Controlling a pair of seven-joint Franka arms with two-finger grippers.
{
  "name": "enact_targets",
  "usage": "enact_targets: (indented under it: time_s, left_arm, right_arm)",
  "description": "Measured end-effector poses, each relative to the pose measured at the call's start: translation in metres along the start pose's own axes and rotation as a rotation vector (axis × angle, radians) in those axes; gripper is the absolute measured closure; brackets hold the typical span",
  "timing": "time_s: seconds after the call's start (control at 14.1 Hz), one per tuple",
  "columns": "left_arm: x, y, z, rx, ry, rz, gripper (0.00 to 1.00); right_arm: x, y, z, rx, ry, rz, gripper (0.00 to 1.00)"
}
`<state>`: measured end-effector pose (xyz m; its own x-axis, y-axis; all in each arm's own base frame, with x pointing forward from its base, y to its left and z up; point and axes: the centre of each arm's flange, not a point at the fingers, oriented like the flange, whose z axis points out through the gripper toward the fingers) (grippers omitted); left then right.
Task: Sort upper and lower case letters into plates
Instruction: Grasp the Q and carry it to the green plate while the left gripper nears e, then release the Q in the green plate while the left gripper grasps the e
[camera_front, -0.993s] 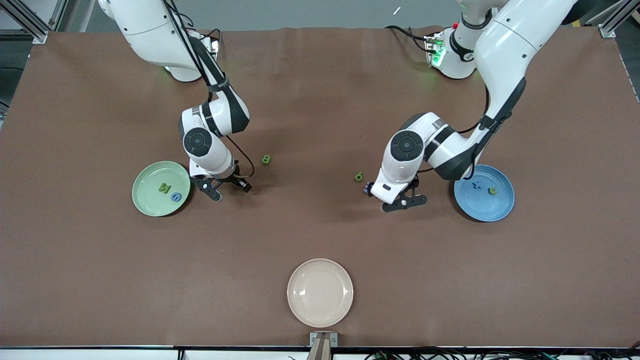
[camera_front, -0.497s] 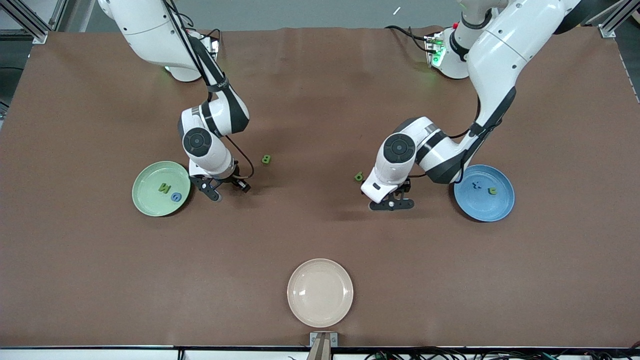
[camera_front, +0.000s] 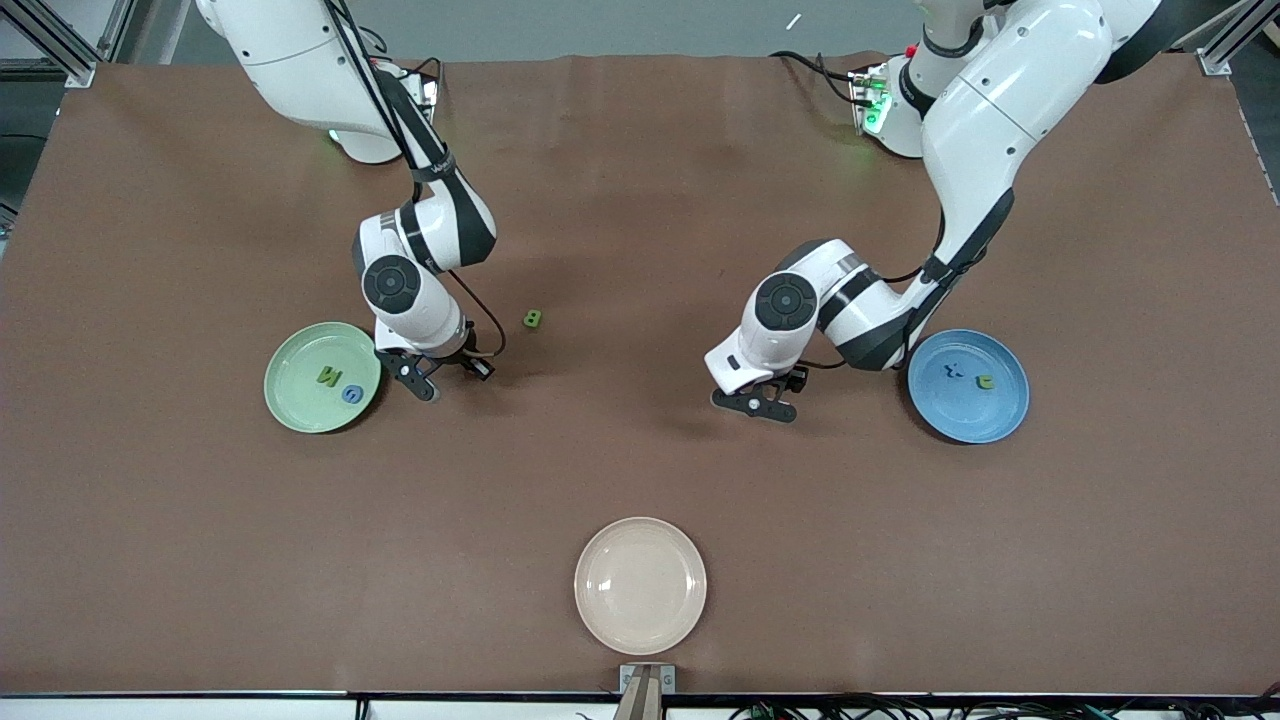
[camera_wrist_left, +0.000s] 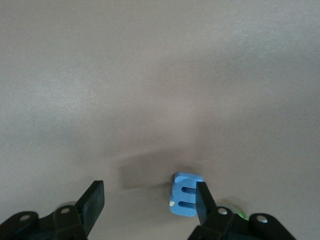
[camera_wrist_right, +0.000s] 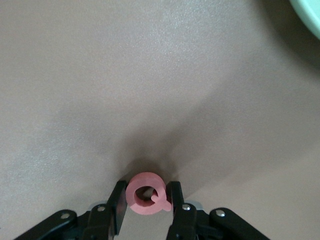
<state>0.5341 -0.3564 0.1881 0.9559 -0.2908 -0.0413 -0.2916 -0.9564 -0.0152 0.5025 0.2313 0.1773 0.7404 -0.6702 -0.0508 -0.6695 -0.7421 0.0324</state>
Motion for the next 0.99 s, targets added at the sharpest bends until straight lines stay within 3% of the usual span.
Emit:
enact_targets:
  time_s: [0.21, 0.35, 0.71, 0.99]
  left_arm:
    - [0.0, 0.002, 0.001, -0.006, 0.005, 0.021, 0.22]
    - [0.0, 0.002, 0.001, -0.007, 0.004, 0.031, 0.23]
    - [-0.003, 0.012, 0.002, -0.007, 0.003, 0.049, 0.23]
    - [-0.005, 0.015, 0.005, -0.007, -0.003, 0.054, 0.23]
  right_arm:
    - [0.008, 0.004, -0.003, -0.052, -0.028, 0.009, 0.59]
    - [0.039, 0.016, -0.021, -0.094, -0.055, -0.014, 0.59]
    - [0.132, 0.082, -0.078, -0.082, -0.119, -0.119, 0.59]
    - [0.19, 0.144, -0.078, -0.065, -0.153, -0.156, 0.59]
